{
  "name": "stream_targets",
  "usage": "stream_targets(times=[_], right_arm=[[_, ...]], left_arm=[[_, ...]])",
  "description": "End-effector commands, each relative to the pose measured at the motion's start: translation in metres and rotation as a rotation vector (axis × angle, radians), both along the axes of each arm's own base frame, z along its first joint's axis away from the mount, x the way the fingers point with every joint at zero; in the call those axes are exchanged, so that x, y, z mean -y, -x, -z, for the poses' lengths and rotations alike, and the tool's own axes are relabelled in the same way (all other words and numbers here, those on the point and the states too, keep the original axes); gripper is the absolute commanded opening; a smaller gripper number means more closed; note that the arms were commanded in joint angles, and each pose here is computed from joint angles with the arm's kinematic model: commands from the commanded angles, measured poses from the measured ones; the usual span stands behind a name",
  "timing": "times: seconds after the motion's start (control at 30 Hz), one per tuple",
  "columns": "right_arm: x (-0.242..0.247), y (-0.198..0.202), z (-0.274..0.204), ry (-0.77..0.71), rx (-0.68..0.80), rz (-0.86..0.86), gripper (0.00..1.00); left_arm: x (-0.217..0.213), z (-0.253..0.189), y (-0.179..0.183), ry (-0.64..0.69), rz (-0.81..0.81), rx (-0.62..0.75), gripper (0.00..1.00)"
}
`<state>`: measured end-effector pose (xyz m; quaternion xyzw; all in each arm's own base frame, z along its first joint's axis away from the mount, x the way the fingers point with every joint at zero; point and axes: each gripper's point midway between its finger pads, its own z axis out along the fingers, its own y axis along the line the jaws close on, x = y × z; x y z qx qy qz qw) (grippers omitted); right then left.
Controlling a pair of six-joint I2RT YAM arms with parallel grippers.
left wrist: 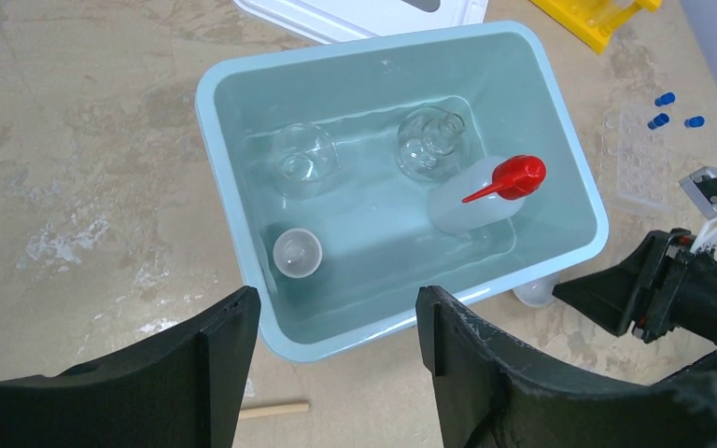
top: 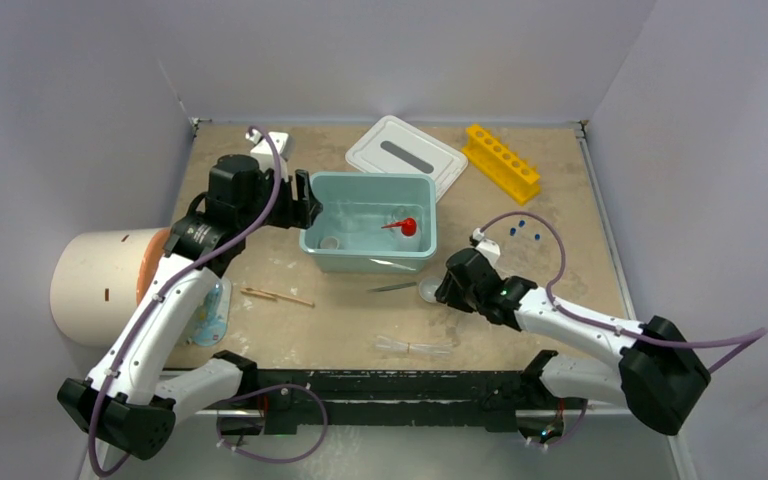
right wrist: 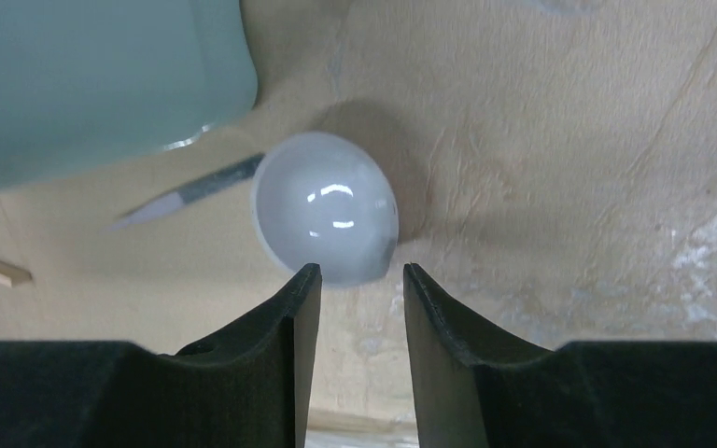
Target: Organize the chemistry lab equipment
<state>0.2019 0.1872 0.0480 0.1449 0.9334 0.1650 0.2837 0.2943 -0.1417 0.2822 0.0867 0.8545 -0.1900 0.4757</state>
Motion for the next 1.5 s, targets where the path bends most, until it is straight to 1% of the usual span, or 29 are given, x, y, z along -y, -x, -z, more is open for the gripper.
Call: stream_targets(times=[0.0, 0.17, 0.33, 0.57, 0.83, 1.1, 1.23, 1.3, 1.47], right_arm=[[-0.004, -0.03, -0.015, -0.036, 0.102, 0.029, 0.4], [0.012, -0.04, -0.008, -0.014, 0.102, 0.061, 0.39], [0.011, -0.046, -0.002, -0.035, 0.095, 0.052, 0.37], [0.003, -0.041, 0.007, -0.071, 0.065, 0.012, 0.34], [0.002, -0.033, 0.017, -0.097, 0.04, 0.004, 0.32], [0.002, -0.032, 0.018, -0.106, 0.039, 0.011, 0.2], [0.001, -0.032, 0.017, -0.113, 0.039, 0.011, 0.09], [0.002, -0.031, 0.015, -0.117, 0.042, 0.012, 0.01], [0.003, -0.029, 0.007, -0.127, 0.05, 0.014, 0.0]], left_arm=[[0.004, -0.015, -0.001, 0.011, 0.017, 0.069, 0.63], [0.005, -0.014, -0.003, 0.005, 0.019, 0.069, 0.63], [0.005, -0.013, -0.004, -0.001, 0.018, 0.068, 0.63], [0.004, -0.014, -0.004, -0.009, 0.015, 0.07, 0.63], [0.004, -0.013, -0.005, -0.011, 0.013, 0.069, 0.63], [0.004, -0.013, -0.004, -0.011, 0.014, 0.067, 0.63], [0.003, -0.015, -0.003, -0.01, 0.013, 0.072, 0.63], [0.003, -0.016, -0.003, -0.01, 0.013, 0.073, 0.63], [0.004, -0.016, -0.003, -0.007, 0.017, 0.075, 0.63]])
